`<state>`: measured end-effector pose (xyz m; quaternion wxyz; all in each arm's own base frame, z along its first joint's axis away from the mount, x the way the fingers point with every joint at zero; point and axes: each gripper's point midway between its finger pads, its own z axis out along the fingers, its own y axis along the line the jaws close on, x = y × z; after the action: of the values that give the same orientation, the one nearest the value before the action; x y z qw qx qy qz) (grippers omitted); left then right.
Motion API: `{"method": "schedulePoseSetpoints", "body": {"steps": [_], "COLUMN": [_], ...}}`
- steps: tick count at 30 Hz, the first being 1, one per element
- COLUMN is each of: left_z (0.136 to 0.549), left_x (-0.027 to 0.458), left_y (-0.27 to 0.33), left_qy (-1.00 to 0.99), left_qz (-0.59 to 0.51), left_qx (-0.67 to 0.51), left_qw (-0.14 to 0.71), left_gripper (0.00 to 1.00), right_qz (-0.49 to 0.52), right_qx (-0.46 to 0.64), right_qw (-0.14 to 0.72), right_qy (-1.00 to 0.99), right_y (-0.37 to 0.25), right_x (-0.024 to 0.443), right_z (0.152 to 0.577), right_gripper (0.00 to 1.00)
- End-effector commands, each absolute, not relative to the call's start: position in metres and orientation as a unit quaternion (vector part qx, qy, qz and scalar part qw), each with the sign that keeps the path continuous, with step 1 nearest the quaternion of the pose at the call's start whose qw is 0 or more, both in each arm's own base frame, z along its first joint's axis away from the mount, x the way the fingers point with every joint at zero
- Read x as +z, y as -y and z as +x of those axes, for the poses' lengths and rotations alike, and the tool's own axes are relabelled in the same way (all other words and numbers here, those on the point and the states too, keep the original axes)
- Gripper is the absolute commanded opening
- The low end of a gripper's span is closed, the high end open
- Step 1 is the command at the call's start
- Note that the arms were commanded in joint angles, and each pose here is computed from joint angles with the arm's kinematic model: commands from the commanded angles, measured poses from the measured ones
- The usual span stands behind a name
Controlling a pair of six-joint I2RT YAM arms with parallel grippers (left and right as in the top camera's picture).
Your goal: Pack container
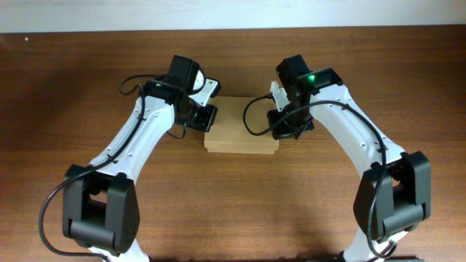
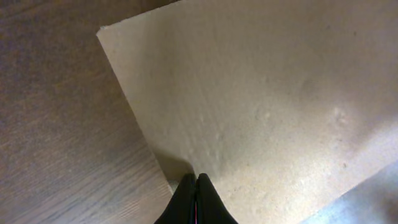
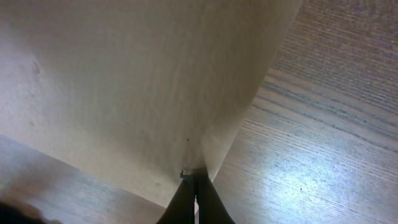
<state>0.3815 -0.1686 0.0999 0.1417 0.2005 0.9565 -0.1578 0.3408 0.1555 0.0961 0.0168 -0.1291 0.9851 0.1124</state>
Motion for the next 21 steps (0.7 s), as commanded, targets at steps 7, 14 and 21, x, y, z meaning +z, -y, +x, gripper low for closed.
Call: {"method": "schedulePoseSetpoints", "body": {"steps": [7, 14, 21], "left_z": [0.392, 0.430, 0.414], "left_x": [0.129, 0.252, 0.364], "left_y": [0.161, 0.103, 0.048], "left_qy": [-0.953, -0.936, -0.910], "left_qz": [0.190, 0.153, 0.137], "left_qx": [-0.160, -0.051, 0.030], "left_qw": [0.175, 0.312, 0.389], "left_gripper": [0.02, 0.11, 0.13], "right_qz": [-0.114, -0.072, -0.027], "right_qx": [0.103, 0.026, 0.013], "right_qw": [0.044, 0.186, 0.319], "right_qy": [-0.987, -0.980, -0.947], "right_y": [-0.143, -0.090, -0.055], "right_x": [0.127, 0.259, 0.380], "right_z": [0.361, 0.402, 0.375], "right_gripper": [0.04, 0.04, 0.04]}}
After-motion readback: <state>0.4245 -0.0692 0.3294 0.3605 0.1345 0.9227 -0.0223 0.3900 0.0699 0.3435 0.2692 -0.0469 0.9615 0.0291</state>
